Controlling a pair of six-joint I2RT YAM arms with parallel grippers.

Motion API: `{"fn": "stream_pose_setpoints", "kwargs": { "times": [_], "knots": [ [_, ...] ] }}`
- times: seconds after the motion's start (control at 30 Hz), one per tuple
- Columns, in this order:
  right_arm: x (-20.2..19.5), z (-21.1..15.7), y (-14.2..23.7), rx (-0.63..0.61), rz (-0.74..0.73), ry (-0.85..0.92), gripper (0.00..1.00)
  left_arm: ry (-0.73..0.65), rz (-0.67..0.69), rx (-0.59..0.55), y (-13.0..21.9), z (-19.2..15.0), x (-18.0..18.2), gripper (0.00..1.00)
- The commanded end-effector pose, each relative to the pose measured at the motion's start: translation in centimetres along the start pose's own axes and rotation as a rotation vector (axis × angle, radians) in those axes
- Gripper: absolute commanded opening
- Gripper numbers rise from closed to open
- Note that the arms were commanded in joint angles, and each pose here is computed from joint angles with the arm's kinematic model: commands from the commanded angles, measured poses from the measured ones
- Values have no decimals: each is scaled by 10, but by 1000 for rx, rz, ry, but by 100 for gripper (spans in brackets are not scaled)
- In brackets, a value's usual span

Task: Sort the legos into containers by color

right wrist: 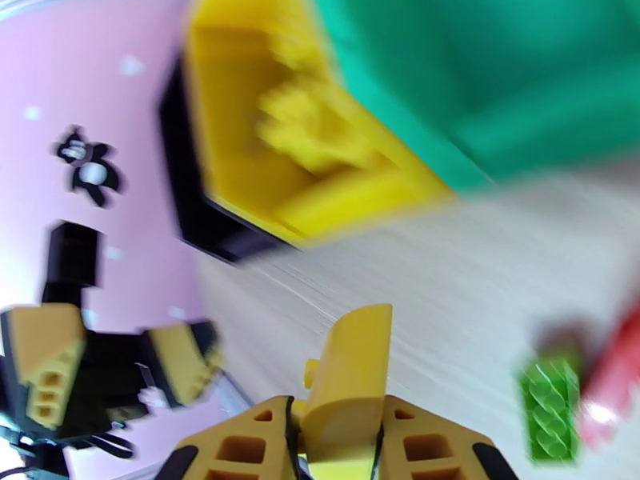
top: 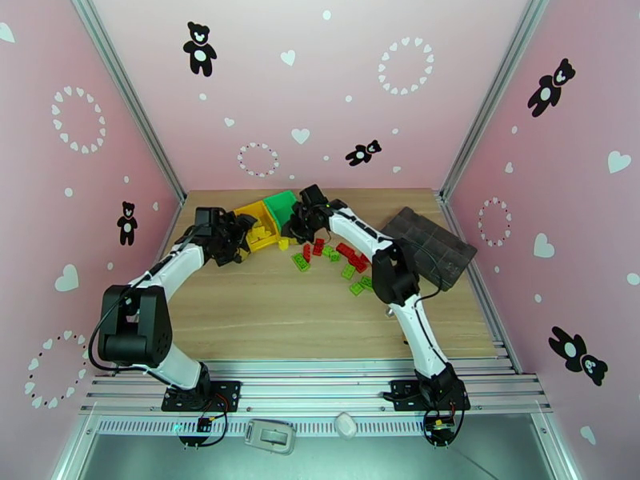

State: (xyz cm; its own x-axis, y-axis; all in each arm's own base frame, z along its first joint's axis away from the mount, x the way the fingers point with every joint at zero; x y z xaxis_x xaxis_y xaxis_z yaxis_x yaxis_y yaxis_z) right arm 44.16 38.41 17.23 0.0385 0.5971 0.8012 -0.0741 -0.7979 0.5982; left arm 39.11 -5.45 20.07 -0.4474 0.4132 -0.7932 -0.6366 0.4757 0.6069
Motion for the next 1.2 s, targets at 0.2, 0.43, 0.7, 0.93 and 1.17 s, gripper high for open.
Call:
{"fn": "stream_pose_setpoints", "kwargs": {
  "times": [0.2, 0.43, 0.7, 0.93, 1.17],
  "knots": [
    [45, 50, -47, -67, 415, -92, 56, 5, -33, -85, 29, 16, -16, 98],
    [51, 50, -45, -57, 456, -54, 61, -17, 10, -90, 42, 6, -5, 98],
    [65, 26, 12, -78, 261, 97, 60, -89, 102, -97, 54, -10, 4, 97],
    [30, 1, 78, -145, -75, 144, 61, -192, 231, -59, 49, -44, 7, 95],
    [-32, -36, 130, -154, -450, 159, 61, -323, 376, -4, 30, -76, 0, 93]
  ]
}}
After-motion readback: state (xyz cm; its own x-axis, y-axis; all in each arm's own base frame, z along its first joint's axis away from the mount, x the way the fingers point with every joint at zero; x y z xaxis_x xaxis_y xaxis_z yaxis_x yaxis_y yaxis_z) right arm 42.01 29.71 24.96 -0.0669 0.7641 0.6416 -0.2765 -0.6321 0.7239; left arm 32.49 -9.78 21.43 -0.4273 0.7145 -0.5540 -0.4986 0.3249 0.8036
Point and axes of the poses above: each hand's point on the last joint's axis, 136 mm out from that joint toward the fingers, its own y axis back along the fingers, its own x axis along the line the jaws close on, z = x × y, the point moved 7 cm from there along y, back along the fingers, and after that the axes turned 6 degrees about -y, right-handed, at the moved point
